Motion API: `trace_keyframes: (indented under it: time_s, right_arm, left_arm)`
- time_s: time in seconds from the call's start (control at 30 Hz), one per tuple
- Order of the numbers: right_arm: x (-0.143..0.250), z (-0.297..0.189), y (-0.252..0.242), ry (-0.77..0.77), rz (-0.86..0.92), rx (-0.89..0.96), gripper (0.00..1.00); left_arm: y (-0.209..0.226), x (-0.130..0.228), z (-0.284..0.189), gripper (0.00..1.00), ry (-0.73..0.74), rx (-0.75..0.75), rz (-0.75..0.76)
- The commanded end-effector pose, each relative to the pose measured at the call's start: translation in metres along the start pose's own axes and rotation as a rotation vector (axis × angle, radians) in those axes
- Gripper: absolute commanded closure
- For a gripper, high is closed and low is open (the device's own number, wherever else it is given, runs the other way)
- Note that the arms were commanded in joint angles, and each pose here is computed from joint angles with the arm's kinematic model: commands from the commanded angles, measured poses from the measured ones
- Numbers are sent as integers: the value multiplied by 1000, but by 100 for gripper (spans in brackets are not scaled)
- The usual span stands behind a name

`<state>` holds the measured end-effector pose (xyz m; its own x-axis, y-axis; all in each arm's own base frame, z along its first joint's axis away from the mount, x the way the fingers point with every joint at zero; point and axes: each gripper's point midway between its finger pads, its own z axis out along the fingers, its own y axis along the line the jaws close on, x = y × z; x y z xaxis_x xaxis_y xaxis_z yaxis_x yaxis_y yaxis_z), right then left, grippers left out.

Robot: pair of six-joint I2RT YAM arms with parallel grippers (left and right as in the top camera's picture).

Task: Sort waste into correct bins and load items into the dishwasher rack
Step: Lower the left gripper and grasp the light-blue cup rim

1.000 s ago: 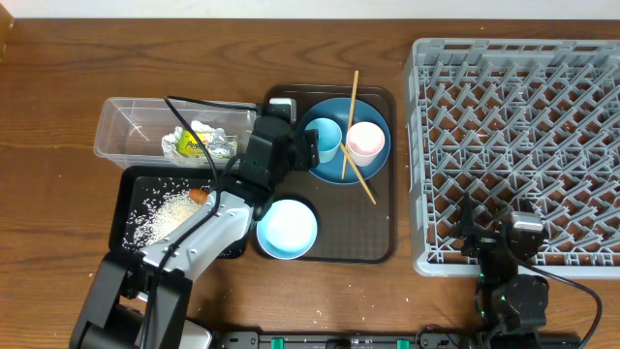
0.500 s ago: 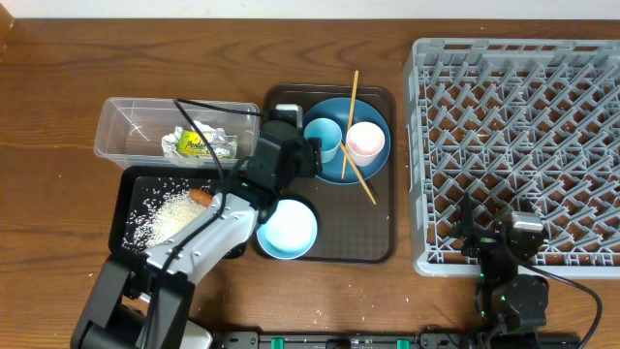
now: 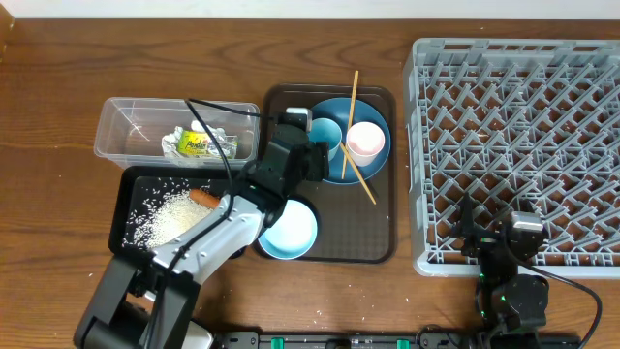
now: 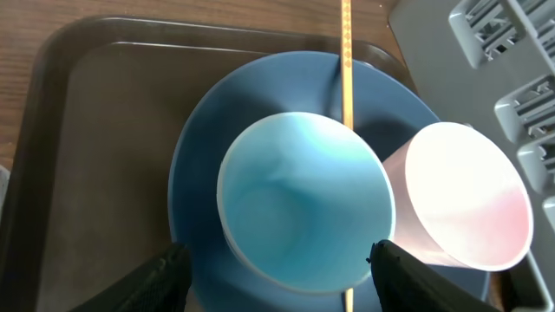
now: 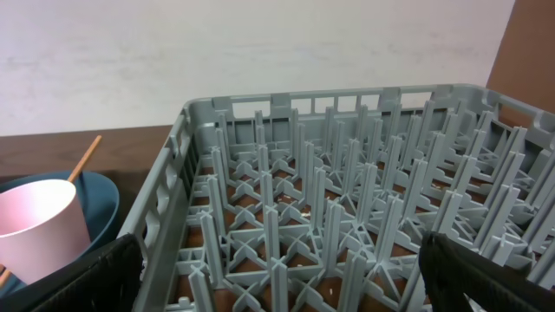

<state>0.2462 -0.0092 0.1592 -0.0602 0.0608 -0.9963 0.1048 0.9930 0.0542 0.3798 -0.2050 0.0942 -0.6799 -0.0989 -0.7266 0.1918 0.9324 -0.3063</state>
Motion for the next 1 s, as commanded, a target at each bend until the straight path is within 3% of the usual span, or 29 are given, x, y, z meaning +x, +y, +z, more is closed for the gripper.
trace_keyframes:
  time_s: [0.0,0.27,0.53,0.97]
  right_arm:
    - [2,0,4,7,3,-17,1]
    - [2,0,4,7,3,-17,1]
    - [2,0,4,7,3,-17,1]
    - [2,0,4,7,3,-17,1]
  left_arm:
    - [8,7,8,31,10,-32,-1]
    - [8,8,12,32,9,-31,-1]
    - [12,15,12,51,40,-45,1]
    - [14,20,11,70,59,-54,2]
